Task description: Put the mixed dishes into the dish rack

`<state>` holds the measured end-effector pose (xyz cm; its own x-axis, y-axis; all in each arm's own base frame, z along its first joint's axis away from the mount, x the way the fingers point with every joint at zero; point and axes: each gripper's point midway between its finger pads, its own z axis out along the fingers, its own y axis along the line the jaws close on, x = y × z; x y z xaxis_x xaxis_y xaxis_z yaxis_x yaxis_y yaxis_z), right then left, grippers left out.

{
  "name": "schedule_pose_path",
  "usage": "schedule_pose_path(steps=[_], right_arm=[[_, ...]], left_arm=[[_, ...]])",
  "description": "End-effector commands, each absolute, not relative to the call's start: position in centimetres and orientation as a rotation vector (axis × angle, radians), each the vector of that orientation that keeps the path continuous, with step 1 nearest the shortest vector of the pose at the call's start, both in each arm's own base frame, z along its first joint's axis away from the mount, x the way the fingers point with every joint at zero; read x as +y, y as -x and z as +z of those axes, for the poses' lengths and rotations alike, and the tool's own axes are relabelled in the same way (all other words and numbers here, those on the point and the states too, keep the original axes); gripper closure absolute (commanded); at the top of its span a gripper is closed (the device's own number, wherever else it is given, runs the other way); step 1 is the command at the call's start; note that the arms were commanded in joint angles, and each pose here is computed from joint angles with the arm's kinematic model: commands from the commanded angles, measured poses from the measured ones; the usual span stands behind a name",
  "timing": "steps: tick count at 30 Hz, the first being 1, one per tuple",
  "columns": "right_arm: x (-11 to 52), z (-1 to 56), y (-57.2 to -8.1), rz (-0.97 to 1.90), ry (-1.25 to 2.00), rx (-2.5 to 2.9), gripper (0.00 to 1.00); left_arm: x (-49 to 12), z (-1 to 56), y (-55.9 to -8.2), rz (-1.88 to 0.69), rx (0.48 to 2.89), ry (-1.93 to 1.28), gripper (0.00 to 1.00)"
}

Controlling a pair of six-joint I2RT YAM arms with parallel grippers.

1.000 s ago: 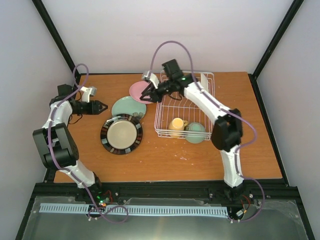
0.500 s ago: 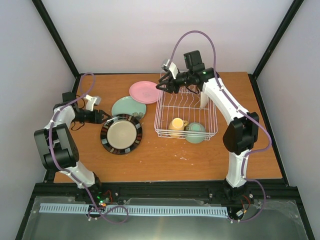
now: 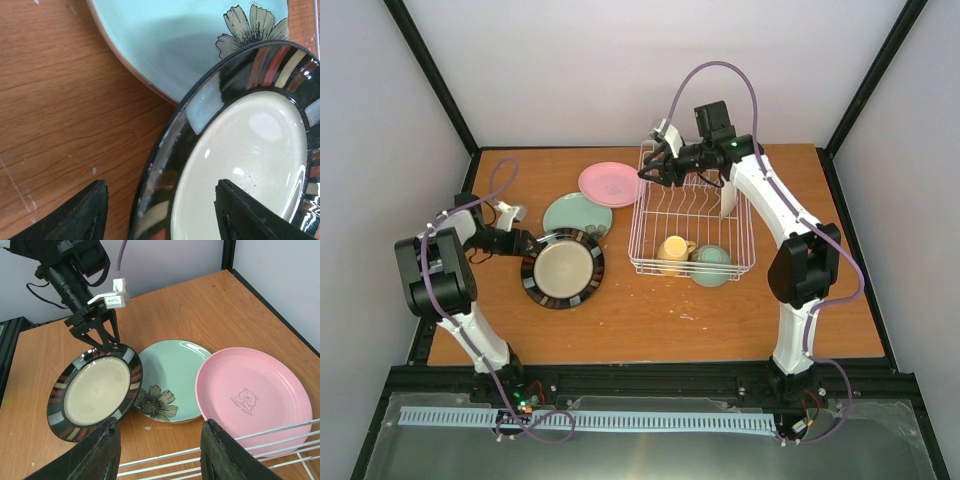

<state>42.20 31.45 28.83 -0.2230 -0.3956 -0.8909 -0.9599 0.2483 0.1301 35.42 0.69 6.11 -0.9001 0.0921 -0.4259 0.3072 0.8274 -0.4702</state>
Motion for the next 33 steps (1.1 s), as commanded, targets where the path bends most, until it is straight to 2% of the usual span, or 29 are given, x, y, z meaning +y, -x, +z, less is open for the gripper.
schedule_pose_path(steps=[1, 5, 7, 9, 15, 16, 24, 33], right_arm=[[31.0, 27.9, -42.4, 0.952, 1.258, 1.771, 0.56], [31.0, 27.3, -42.5, 0.967, 1.254, 1.783, 0.56], [31.0, 27.2, -42.6, 0.97, 1.252, 1.783, 0.56], [31.0, 27.0, -42.7, 0.973, 1.251, 1.788, 0.56], [31.0, 26.4, -42.9, 0.979, 1.245, 1.803, 0.56], [31.0, 26.3, -43.0, 0.984, 1.244, 1.804, 0.56], [31.3, 25.7, -43.0, 1.026, 1.236, 1.817, 0.55], [32.3, 27.1, -42.2, 1.178, 1.209, 1.76, 0.52]], left_arm=[[0.9, 5.7, -35.9, -0.764, 2.596, -0.343, 0.41], [0.2, 4.9, -35.8, -0.848, 2.589, -0.332, 0.42], [-0.1, 4.6, -35.7, -0.891, 2.589, -0.325, 0.47], [-0.4, 4.5, -35.8, -0.924, 2.584, -0.32, 0.56], [-1.3, 4.8, -35.9, -1.05, 2.551, -0.312, 0.96], [-1.5, 5.0, -35.9, -1.072, 2.541, -0.311, 0.99], [-2.1, 9.5, -36.6, -1.104, 2.436, -0.36, 0.99], [-3.4, 24.9, -35.6, -0.884, 2.101, -0.583, 0.99]])
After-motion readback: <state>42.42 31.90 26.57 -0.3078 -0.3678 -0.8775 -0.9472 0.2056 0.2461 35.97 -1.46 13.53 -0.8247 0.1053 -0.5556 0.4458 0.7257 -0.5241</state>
